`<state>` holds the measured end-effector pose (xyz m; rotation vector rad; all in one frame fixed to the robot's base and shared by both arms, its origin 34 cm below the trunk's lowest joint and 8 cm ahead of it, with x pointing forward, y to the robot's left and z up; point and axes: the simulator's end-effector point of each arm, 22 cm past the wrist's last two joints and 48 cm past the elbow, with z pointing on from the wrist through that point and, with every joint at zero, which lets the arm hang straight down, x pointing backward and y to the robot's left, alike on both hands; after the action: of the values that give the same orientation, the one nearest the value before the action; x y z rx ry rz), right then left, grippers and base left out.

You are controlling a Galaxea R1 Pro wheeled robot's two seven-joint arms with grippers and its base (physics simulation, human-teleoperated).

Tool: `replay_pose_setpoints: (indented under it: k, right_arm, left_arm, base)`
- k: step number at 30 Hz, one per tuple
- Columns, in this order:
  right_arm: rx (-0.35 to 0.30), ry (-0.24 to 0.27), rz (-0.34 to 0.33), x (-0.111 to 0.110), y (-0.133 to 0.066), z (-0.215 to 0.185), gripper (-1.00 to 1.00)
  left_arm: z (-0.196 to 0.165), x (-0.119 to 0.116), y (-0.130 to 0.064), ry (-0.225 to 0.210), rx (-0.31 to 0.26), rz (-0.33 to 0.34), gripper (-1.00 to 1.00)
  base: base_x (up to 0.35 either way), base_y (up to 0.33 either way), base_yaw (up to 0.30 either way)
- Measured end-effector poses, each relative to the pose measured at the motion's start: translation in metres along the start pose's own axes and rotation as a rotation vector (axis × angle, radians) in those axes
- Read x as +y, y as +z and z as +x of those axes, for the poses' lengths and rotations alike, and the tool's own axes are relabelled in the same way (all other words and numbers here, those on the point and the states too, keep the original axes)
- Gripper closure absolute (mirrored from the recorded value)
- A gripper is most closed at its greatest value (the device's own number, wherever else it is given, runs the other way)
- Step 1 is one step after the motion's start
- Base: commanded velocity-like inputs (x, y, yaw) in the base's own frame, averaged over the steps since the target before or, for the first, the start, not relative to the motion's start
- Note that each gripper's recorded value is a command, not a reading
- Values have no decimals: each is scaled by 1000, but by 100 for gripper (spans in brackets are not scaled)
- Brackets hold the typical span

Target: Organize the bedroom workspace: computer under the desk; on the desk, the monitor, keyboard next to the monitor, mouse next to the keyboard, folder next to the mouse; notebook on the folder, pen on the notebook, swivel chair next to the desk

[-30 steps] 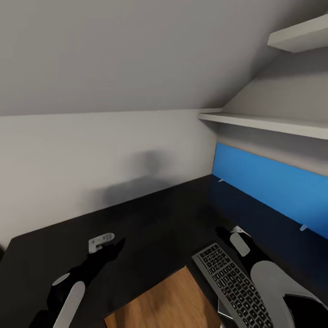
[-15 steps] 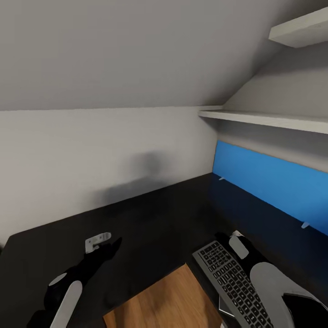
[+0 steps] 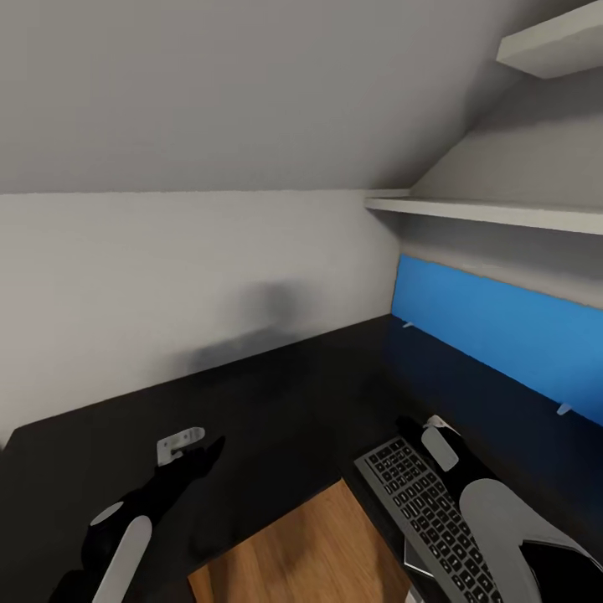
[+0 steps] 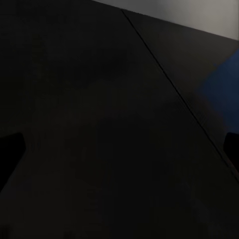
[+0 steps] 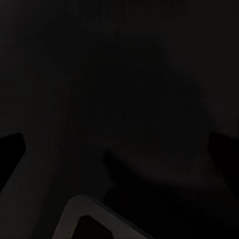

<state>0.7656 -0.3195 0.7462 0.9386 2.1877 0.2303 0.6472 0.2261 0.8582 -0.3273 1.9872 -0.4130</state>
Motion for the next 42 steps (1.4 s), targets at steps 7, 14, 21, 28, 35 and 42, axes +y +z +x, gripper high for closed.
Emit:
replay_pose_setpoints:
  k: [7, 14, 21, 28, 35, 42]
  right_arm:
    - [0, 0, 0, 0, 0, 0, -100]
    - [-2, -2, -4, 3, 0, 0, -100]
    - [0, 0, -7, 3, 0, 1, -100]
    - [1, -4, -7, 4, 0, 3, -100]
    - [-1, -13, -9, 7, 0, 4, -100]
    - [-7, -22, -10, 8, -1, 2, -100]
  left_arm:
    - [1, 1, 0, 1, 1, -1, -100]
    - [3, 2, 1, 0, 7, -3, -100]
    - [3, 2, 1, -1, 8, -3, -100]
    - [4, 2, 1, 0, 9, -2, -100]
    - [4, 2, 1, 1, 9, -2, -100]
    - [4, 2, 1, 1, 9, -2, -100]
  base:
    - [0, 0, 0]
    - [0, 0, 0]
    - [-42, 13, 0]
    - [-34, 30, 0]
    - [-58, 135, 0]
    - [-2, 124, 0]
